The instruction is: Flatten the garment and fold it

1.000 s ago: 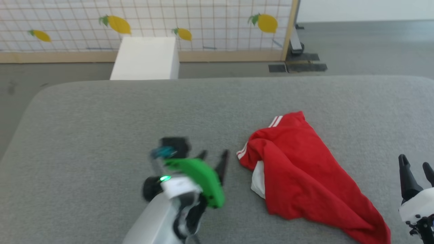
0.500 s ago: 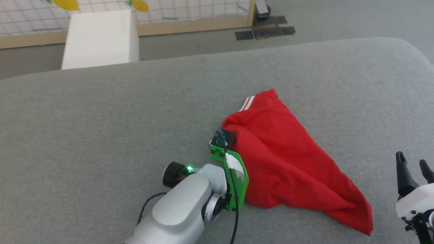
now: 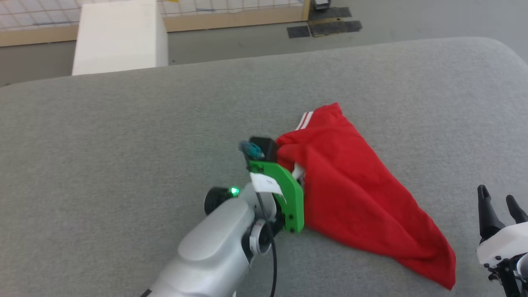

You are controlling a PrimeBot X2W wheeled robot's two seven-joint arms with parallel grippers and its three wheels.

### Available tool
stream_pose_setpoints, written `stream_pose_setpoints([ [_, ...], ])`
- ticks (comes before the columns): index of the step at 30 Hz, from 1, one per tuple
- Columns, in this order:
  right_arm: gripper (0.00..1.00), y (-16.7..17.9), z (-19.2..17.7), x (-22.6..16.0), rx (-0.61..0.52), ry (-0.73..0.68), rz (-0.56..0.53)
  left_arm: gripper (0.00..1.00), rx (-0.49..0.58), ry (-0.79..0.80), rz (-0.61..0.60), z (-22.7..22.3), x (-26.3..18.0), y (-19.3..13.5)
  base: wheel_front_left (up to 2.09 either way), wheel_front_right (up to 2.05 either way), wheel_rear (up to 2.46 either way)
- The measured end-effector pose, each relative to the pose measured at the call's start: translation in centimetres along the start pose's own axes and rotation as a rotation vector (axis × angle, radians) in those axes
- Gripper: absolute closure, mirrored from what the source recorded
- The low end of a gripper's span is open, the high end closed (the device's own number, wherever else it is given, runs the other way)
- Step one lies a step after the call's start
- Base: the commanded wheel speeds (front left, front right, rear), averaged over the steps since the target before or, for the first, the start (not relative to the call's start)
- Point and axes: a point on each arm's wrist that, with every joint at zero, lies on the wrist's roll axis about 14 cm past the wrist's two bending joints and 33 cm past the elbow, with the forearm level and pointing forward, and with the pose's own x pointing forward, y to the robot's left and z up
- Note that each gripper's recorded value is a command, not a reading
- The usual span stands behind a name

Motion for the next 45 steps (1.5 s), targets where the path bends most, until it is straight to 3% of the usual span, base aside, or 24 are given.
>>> stream_pose_setpoints([
  [5,0.0,2.2,0.1,0.6,-0.009,-0.002,0.061,1.0,-0.068,-0.277,0.082,6.5,-3.6,2.8,0.0,0.0,0.0],
  [10,0.0,5.0,0.1,0.9,-0.022,0.0,0.141,1.0,-0.163,-0.496,0.301,9.4,-10.8,9.8,0.0,0.0,0.0],
  [14,0.0,7.1,0.3,1.0,-0.029,-0.001,0.198,1.0,-0.337,-0.47,0.533,3.3,-15.9,15.9,0.0,0.0,0.0],
  [18,0.0,8.5,0.3,1.0,-0.037,0.003,0.237,1.0,-0.546,-0.371,0.696,-5.2,-19.2,19.0,0.0,0.0,0.0],
  [21,0.0,9.2,0.3,0.9,-0.041,0.005,0.256,1.0,-0.674,-0.287,0.732,-10.3,-20.0,19.1,0.0,0.0,0.0],
  [25,0.0,9.4,0.4,0.8,-0.042,0.001,0.264,0.99,-0.763,-0.265,0.703,-12.1,-19.9,18.3,0.0,0.0,0.0],
  [26,0.0,9.4,0.4,0.8,-0.042,0.001,0.265,0.72,-0.773,-0.285,0.697,-11.8,-20.0,18.5,0.0,0.0,0.0],
  [27,0.0,9.4,0.4,0.8,-0.042,0.001,0.265,0.02,-0.779,-0.317,0.691,-11.3,-20.2,18.6,0.0,0.0,0.0],
  [28,0.0,9.4,0.4,0.7,-0.042,0.001,0.265,0.0,-0.782,-0.354,0.689,-10.7,-20.4,18.8,0.0,0.0,0.0],
  [31,0.0,9.6,0.4,0.6,-0.044,0.002,0.271,0.0,-0.755,-0.521,0.686,-7.4,-22.2,19.6,0.0,0.0,0.0],
  [33,0.0,9.8,0.2,0.6,-0.051,0.009,0.277,0.0,-0.672,-0.619,0.7,-5.2,-23.8,20.0,0.0,0.0,0.0],
  [38,0.0,11.3,-0.3,0.8,-0.109,0.048,0.307,0.0,-0.322,-0.868,0.763,0.4,-27.9,19.9,0.0,0.0,0.0],
  [41,0.0,13.2,-0.2,1.5,-0.176,0.079,0.346,0.0,-0.177,-0.885,0.783,0.9,-28.1,19.3,0.0,0.0,0.0],
  [45,0.0,16.2,0.0,3.1,-0.31,0.151,0.399,0.0,-0.123,-0.899,0.781,1.0,-27.3,18.5,0.0,0.0,0.0],
])
